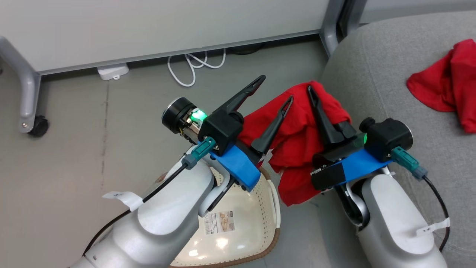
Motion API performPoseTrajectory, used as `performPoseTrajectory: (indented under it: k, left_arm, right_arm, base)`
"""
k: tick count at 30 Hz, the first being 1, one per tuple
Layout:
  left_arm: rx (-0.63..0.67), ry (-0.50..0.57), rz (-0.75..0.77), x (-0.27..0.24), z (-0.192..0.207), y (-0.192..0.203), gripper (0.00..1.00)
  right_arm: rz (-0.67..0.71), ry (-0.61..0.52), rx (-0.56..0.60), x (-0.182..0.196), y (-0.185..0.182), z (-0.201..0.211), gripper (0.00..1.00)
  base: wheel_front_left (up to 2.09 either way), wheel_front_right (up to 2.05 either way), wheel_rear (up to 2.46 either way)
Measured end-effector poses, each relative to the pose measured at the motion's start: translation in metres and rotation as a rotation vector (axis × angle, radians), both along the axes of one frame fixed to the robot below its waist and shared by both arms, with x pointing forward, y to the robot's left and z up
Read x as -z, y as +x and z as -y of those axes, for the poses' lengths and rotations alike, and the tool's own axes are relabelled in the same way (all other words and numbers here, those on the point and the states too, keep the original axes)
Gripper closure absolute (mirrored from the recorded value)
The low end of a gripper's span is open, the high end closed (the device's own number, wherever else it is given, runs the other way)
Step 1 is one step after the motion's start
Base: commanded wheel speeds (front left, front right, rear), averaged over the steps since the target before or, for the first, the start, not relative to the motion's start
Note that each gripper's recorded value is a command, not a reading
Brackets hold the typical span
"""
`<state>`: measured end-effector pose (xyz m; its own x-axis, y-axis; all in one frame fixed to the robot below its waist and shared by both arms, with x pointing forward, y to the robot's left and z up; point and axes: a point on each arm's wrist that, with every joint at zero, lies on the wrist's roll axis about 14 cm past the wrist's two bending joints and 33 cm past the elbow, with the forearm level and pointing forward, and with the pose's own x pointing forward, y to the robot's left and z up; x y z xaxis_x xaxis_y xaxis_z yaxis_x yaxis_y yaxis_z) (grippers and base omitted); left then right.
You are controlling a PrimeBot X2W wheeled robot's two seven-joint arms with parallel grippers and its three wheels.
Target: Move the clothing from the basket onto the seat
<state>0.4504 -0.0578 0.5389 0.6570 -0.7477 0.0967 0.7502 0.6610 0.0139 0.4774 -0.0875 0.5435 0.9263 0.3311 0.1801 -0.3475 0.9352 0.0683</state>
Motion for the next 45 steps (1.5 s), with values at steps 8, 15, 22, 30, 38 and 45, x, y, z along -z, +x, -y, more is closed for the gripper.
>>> performPoseTrajectory:
  k: [8,15,22,30,38,45]
  left_arm:
    - [0.085,0.001,-0.028,0.018,0.027,-0.003,0.00]
    - [0.172,0.010,-0.057,0.037,0.052,-0.008,0.00]
    - [0.253,0.003,-0.086,0.050,0.075,-0.016,0.00]
    - [0.327,0.018,-0.120,0.067,0.092,-0.029,0.00]
    - [0.323,0.010,-0.130,0.075,0.091,-0.024,0.00]
    - [0.282,0.018,-0.125,0.089,0.081,0.002,0.00]
  right_arm:
    - [0.005,-0.026,0.136,0.002,0.002,0.050,1.00]
    - [0.009,-0.060,0.275,0.003,-0.005,0.101,1.00]
    - [-0.008,-0.084,0.394,0.009,-0.020,0.143,1.00]
    - [-0.038,-0.101,0.486,0.018,-0.038,0.174,1.00]
    - [0.026,-0.113,0.501,0.000,-0.027,0.180,1.00]
    - [0.199,-0.142,0.517,-0.054,0.012,0.192,1.00]
  base:
    - [0.00,0.00,0.00]
    - [0.00,0.00,0.00]
    - [0.00,0.00,0.00]
    - [0.00,0.00,0.00]
    - [0.00,0.00,0.00]
    - [0.00,0.00,0.00]
